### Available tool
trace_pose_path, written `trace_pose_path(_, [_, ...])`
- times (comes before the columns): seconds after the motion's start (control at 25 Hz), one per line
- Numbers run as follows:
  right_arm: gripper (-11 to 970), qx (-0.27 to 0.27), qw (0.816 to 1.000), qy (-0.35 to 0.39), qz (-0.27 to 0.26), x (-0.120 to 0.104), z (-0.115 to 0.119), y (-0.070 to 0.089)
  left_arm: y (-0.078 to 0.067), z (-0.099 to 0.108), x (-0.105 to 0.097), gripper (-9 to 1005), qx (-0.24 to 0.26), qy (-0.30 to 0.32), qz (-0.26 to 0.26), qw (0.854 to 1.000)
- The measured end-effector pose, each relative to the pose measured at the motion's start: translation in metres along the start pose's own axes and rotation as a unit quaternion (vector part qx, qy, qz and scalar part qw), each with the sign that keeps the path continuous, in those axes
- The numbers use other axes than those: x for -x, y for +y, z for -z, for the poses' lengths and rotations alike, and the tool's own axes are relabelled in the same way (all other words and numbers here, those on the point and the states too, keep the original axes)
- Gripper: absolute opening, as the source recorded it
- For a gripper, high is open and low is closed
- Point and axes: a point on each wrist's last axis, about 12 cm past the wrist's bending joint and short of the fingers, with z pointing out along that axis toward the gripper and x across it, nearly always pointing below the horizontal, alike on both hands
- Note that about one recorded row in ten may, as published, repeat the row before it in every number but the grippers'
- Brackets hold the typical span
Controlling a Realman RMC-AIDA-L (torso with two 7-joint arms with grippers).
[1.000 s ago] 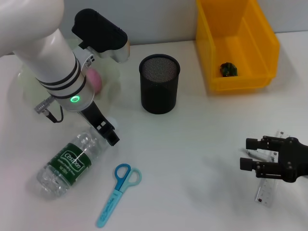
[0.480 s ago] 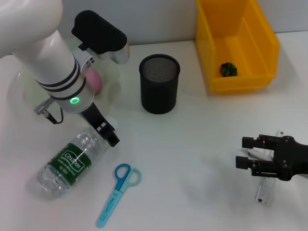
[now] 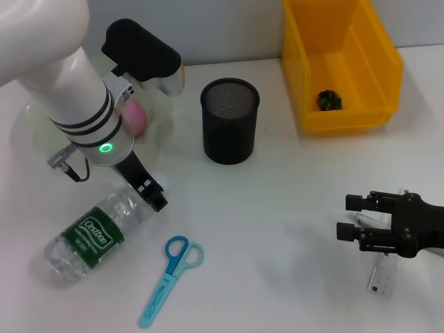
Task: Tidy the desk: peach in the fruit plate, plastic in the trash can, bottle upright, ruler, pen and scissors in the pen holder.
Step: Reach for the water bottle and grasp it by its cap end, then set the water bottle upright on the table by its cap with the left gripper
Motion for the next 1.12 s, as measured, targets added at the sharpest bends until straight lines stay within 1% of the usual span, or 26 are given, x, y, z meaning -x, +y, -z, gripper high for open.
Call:
trace_pose_path(0.44, [743,-0.002,1.0,0.0,0.001,0.001,-0.0029,-0.001,0.0,-0.0003,-0.0005,546,-0.001,0.001,-0.003,1.0])
trace_pose_path(0.56, [743,-0.001,1.0,-0.001,0.002,0.002,-0.0041,-0.0012,-0.0002,-0.0002,-0.0006,459,-0.001,0.002,-0.003,1.0])
trace_pose_path(1.0, [742,0.0,1.0,-0.001,0.005,0.0041,-0.0059,-0.002,-0.0007,0.0013,0.0,454,-0.003,0.001,-0.005,1.0])
trace_pose_path(1.12, [742,0.0,1.0,-0.001,0.005,0.0041,-0.0058,-0.002,-0.0027,0.0064,0.0021,454,-0.011,-0.005,-0.004,1.0])
